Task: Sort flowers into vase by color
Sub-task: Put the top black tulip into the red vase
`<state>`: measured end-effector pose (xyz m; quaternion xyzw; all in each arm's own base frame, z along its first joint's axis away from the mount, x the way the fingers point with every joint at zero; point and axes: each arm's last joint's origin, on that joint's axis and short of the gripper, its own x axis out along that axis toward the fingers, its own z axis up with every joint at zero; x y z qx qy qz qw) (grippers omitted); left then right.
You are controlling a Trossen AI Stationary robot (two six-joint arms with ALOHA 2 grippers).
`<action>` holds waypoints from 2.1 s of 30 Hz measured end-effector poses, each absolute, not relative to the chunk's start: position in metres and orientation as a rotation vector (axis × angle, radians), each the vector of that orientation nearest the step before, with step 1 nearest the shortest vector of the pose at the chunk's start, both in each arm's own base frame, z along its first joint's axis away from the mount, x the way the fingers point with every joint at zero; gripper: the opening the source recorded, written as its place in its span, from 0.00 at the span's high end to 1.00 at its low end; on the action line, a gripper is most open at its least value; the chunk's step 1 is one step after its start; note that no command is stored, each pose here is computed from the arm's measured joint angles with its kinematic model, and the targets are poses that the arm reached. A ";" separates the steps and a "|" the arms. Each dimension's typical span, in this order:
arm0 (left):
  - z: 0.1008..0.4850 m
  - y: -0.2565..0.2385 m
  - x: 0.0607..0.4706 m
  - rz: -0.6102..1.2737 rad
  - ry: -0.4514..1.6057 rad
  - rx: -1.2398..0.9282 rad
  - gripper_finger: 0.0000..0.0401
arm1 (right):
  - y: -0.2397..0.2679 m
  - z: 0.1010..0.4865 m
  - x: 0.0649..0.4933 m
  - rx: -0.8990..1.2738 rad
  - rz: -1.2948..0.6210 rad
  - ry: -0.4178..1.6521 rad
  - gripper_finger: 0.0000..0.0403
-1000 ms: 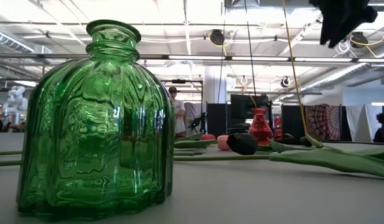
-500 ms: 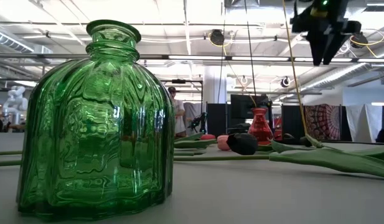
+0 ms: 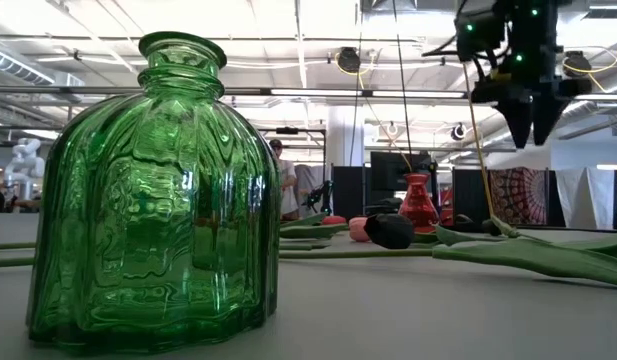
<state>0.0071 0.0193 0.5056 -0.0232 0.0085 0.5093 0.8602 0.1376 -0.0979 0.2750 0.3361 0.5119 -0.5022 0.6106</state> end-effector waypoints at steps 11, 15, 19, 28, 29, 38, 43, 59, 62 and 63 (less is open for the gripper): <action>0.506 0.019 0.007 1.069 0.018 -0.049 0.74 | -0.109 0.219 0.130 0.969 -1.205 1.071 0.54; 0.506 0.019 0.007 1.069 0.018 -0.049 0.74 | -0.114 0.204 0.129 0.999 -1.251 1.066 0.54; 0.506 0.019 0.007 1.069 0.018 -0.049 0.74 | -0.122 0.198 0.135 0.976 -1.260 1.030 0.54; 0.506 0.019 0.007 1.069 0.018 -0.049 0.74 | -0.136 0.178 0.148 1.036 -1.341 1.009 0.54; 0.506 0.019 0.007 1.069 0.017 -0.048 0.74 | -0.137 0.176 0.148 1.055 -1.366 1.008 0.54; 0.506 0.019 0.007 1.069 0.017 -0.048 0.74 | -0.142 0.162 0.153 1.195 -1.517 0.951 0.54; 0.506 0.019 0.007 1.069 0.017 -0.049 0.74 | -0.145 0.160 0.154 1.239 -1.551 0.892 0.54; 0.506 0.019 0.007 1.069 0.018 -0.049 0.74 | -0.177 0.161 0.126 1.238 -1.499 0.895 0.54; 0.506 0.019 0.007 1.069 0.018 -0.049 0.74 | -0.181 0.161 0.121 1.257 -1.465 0.894 0.54; 0.506 0.019 0.007 1.069 0.018 -0.049 0.74 | -0.182 0.161 0.120 1.260 -1.455 0.898 0.54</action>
